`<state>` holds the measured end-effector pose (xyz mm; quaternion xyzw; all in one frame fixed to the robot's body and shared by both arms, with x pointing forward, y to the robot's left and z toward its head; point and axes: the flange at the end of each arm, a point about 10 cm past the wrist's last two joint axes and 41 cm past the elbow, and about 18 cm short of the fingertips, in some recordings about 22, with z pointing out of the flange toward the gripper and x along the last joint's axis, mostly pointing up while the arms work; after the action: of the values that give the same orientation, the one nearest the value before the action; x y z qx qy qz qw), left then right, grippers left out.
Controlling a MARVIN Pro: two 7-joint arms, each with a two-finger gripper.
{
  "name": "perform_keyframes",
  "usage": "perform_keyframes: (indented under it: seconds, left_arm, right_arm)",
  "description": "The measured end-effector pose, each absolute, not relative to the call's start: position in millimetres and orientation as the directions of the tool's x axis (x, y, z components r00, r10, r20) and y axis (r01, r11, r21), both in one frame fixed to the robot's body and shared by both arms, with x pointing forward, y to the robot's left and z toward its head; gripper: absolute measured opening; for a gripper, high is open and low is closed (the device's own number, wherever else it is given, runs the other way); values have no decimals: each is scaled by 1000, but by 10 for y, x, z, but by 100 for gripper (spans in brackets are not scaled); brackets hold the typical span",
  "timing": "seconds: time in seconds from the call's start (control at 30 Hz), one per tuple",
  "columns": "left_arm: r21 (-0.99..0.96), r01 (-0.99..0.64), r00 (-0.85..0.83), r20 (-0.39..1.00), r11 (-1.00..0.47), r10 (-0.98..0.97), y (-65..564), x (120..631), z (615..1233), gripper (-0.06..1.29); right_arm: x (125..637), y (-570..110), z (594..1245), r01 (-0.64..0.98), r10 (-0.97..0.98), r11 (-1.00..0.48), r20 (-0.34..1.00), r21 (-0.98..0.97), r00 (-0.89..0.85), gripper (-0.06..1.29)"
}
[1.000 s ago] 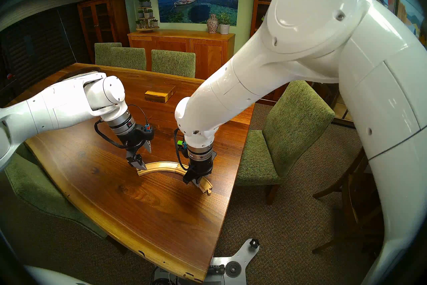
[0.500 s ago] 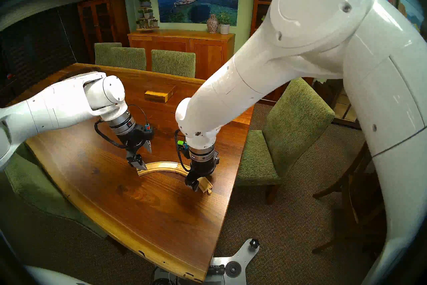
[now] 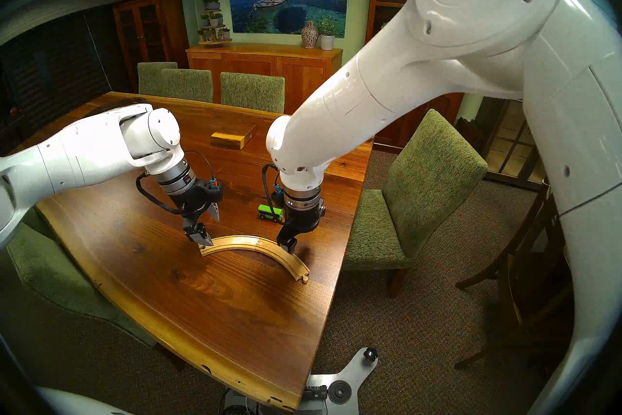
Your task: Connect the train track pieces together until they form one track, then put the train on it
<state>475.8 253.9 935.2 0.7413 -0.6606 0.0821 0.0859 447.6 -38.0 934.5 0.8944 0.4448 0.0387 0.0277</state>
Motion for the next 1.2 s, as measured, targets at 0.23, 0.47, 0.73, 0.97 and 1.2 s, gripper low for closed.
perform_keyframes:
  seconds: [0.23,0.47,0.73,0.97,1.2]
  left_arm:
    - [12,-992,125,226,-126,-966,2669,4770,9381,123]
    - [14,-992,129,220,-129,-967,2790,4745,9409,123]
    - [17,-988,154,228,-154,-961,2961,4758,9477,123]
    - [16,-983,182,232,-183,-956,3152,4766,9527,124]
    - [23,-981,192,233,-192,-953,3267,4754,9536,124]
  right_arm:
    - [4714,-433,9481,799,806,-592,67,107,588,119]
    - [4953,-380,9591,826,834,-552,98,116,544,119]
    - [5105,-226,9533,862,867,-494,130,115,480,119]
    - [5213,-123,9459,883,887,-455,148,116,437,119]
    - [5295,-27,9418,902,904,-417,156,112,398,119]
